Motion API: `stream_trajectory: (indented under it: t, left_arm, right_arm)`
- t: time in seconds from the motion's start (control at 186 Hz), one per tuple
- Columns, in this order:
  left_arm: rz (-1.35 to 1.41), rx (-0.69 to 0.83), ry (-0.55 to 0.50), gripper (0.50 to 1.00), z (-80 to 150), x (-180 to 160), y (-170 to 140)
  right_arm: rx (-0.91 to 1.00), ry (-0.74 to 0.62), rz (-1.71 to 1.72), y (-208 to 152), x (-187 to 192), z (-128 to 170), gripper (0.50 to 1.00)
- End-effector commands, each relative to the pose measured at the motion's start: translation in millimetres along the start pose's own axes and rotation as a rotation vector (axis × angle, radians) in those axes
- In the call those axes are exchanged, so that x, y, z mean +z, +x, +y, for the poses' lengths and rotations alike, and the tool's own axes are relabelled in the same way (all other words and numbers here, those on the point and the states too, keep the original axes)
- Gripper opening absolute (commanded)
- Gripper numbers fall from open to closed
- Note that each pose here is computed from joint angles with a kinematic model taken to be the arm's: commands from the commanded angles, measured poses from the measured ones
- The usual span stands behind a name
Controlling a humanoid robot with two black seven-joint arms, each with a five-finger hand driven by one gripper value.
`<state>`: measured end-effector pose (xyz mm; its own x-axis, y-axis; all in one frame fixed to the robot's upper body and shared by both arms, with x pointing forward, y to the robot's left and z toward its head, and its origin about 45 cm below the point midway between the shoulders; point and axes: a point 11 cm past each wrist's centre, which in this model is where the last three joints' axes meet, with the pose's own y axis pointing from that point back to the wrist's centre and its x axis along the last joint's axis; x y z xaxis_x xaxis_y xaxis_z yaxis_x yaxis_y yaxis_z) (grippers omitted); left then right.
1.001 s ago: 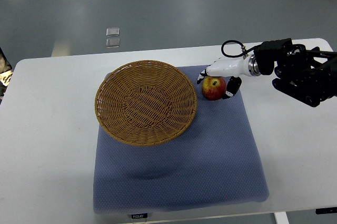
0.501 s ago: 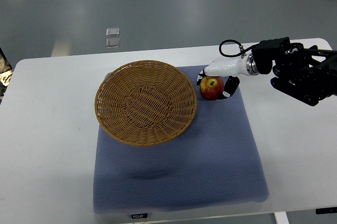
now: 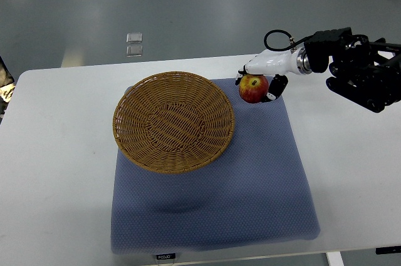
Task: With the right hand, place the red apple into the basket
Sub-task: 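Carry the apple into the wicker basket and open the right hand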
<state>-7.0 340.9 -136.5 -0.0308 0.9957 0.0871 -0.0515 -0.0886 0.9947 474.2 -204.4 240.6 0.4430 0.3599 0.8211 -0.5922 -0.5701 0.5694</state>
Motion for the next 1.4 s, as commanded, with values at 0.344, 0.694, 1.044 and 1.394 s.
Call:
stream_trajectory:
  t: [0.344, 0.694, 1.044, 1.394]
  left_arm:
    - [0.0, 0.0, 0.0, 1.0, 0.0, 0.1, 0.0]
    - [0.0, 0.0, 0.0, 1.0, 0.0, 0.1, 0.0]
    - [0.0, 0.0, 0.0, 1.0, 0.0, 0.1, 0.0]
    - [0.0, 0.0, 0.0, 1.0, 0.0, 0.1, 0.0]
  right_arm:
    - [0.054, 0.097, 0.095, 65.7, -50.9, -17.5, 0.682]
    - [0.031, 0.227, 0.12, 61.7, -116.2, -51.2, 0.695]
    - [-0.018, 0.277, 0.071, 23.3, -137.5, -68.8, 0.715]
    - [-0.01, 0.28, 0.066, 21.8, -138.8, -69.9, 0.75]
